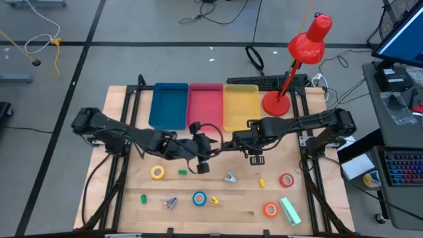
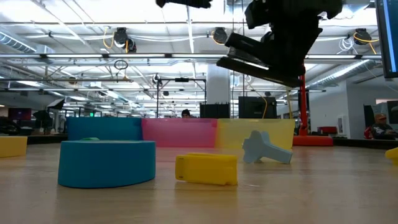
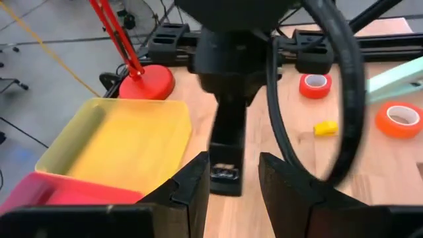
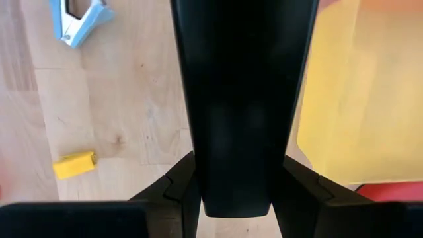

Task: Pick and place Stapler, Stapler remover, tape
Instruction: Put the black stapler into the blue bin

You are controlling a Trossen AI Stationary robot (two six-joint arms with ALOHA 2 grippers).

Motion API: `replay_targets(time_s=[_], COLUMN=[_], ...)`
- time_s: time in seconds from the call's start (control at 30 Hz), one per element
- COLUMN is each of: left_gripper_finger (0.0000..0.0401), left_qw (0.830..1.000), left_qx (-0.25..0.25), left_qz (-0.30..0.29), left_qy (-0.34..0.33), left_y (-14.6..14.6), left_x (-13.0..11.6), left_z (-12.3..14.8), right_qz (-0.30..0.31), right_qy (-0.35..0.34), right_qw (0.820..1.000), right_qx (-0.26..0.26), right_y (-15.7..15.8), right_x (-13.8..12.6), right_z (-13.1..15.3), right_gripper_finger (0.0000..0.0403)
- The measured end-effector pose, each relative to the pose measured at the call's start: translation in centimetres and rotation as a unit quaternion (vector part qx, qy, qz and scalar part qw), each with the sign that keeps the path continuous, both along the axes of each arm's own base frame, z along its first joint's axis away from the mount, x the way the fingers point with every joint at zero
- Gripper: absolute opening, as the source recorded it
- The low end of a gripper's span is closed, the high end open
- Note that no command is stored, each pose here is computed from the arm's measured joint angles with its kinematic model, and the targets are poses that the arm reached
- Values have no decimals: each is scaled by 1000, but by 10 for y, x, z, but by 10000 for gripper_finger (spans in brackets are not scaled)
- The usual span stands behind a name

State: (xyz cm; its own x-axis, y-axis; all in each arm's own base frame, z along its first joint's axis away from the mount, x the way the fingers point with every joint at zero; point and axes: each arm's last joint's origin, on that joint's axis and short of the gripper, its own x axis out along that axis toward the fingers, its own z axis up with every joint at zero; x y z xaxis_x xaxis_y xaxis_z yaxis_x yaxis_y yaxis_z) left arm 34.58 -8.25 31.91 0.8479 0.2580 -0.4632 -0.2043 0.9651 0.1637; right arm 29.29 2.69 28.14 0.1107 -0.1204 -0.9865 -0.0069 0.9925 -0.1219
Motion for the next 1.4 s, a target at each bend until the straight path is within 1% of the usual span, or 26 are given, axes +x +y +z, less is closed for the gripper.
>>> replay_targets(time_s=[0.13,0.27,0.33,0.4,0.5,0.67,0.73,0.8,0.87,0.93,1.0,1.13,1.27,1.4], left_gripper_finger=[143,176,197,217,242,267,270,270,267,264,262,265,266,267], left_qw=[1000,997,995,995,996,994,994,993,993,992,991,987,987,988], left_qx=[-12,-71,-88,-90,-90,-89,-89,-87,-93,-95,-102,-123,-125,-124], left_qz=[5,28,41,42,18,9,8,4,0,-2,-6,-25,-25,-15], left_qy=[-1,-12,-11,-4,22,55,58,78,74,82,80,100,102,93], left_y=[-1,6,10,11,10,7,6,6,6,7,9,10,11,13], left_x=[9,11,11,11,9,11,15,16,22,22,28,37,42,43], left_z=[-1,-1,-2,-3,-7,-18,-22,-29,-34,-36,-41,-57,-63,-63], right_qz=[-1,1,10,22,35,51,51,51,52,51,52,52,43,28], right_qy=[1,27,40,60,80,87,78,72,69,71,68,61,61,54], right_qw=[1000,1000,999,998,996,995,996,996,996,996,996,997,997,997], right_qx=[-1,-2,-5,-6,-8,-9,-8,-6,-3,6,7,7,10,39], right_y=[0,2,4,5,6,5,5,6,6,6,6,6,7,8], right_x=[2,11,16,21,26,29,30,30,30,30,31,32,32,33], right_z=[-2,-17,-26,-36,-48,-53,-52,-51,-50,-50,-50,-51,-50,-51], right_gripper_finger=[131,131,131,131,131,131,131,131,131,131,131,131,131,131])
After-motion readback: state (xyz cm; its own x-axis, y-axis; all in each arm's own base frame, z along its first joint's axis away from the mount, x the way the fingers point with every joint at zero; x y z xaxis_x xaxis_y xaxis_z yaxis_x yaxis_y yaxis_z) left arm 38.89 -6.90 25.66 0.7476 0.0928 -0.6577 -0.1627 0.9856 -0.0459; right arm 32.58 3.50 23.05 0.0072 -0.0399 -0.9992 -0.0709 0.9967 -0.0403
